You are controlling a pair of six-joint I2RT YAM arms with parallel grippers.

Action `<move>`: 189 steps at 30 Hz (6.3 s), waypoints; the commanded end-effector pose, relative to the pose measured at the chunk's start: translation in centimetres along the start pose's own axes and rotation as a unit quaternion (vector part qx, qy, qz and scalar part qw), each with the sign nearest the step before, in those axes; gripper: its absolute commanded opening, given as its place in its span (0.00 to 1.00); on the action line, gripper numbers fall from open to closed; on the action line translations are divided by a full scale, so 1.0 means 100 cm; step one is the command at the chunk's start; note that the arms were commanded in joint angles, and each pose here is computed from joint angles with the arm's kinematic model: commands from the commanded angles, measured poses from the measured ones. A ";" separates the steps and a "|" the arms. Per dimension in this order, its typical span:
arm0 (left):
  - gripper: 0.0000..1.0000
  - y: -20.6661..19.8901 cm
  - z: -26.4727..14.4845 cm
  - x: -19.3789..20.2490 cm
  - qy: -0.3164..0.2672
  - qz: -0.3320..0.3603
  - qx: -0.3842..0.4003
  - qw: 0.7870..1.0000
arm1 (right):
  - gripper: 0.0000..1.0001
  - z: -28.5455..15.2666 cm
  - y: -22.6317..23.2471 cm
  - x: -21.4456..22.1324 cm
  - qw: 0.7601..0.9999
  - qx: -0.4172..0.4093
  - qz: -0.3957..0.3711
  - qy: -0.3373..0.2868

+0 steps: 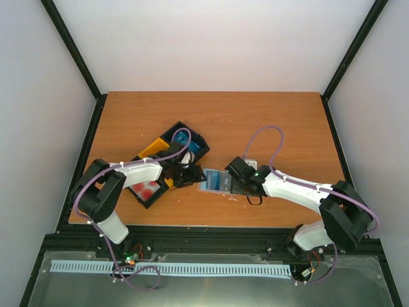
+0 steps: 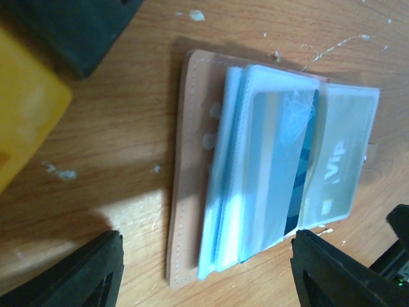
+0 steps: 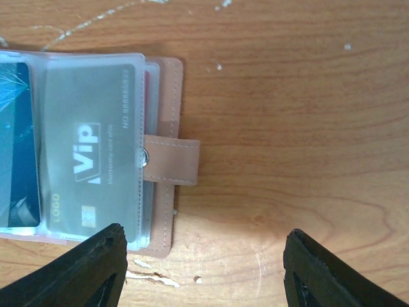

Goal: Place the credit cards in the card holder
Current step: Close the card holder at the center of the board.

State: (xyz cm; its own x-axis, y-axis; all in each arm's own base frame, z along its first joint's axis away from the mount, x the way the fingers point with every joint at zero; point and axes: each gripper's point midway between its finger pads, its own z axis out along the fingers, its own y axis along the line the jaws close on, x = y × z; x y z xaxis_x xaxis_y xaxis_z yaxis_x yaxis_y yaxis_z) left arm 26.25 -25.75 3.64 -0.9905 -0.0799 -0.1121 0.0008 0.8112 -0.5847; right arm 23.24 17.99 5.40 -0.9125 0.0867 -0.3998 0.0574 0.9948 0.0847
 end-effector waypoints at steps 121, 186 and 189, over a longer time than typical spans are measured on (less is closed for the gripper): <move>0.41 0.000 0.048 0.009 0.081 0.142 -0.101 0.981 | 0.26 0.068 0.025 -0.034 0.991 -0.067 -0.114 -0.015; 0.58 -0.018 0.034 -0.009 0.050 0.129 -0.104 0.985 | 0.03 0.027 0.038 -0.034 0.967 -0.102 0.216 0.086; 0.58 -0.017 0.032 -0.004 0.055 0.122 -0.100 0.986 | 0.03 0.026 0.032 -0.037 0.977 -0.106 0.163 0.082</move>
State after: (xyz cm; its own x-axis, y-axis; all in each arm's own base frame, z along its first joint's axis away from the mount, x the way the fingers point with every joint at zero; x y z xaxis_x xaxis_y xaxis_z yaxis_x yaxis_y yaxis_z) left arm 28.05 -29.44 2.77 -0.9580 0.2166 -0.1878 0.2733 0.8880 -0.3698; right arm 27.01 22.12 3.81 -0.8794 0.4676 -0.0892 0.3974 0.8244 0.4029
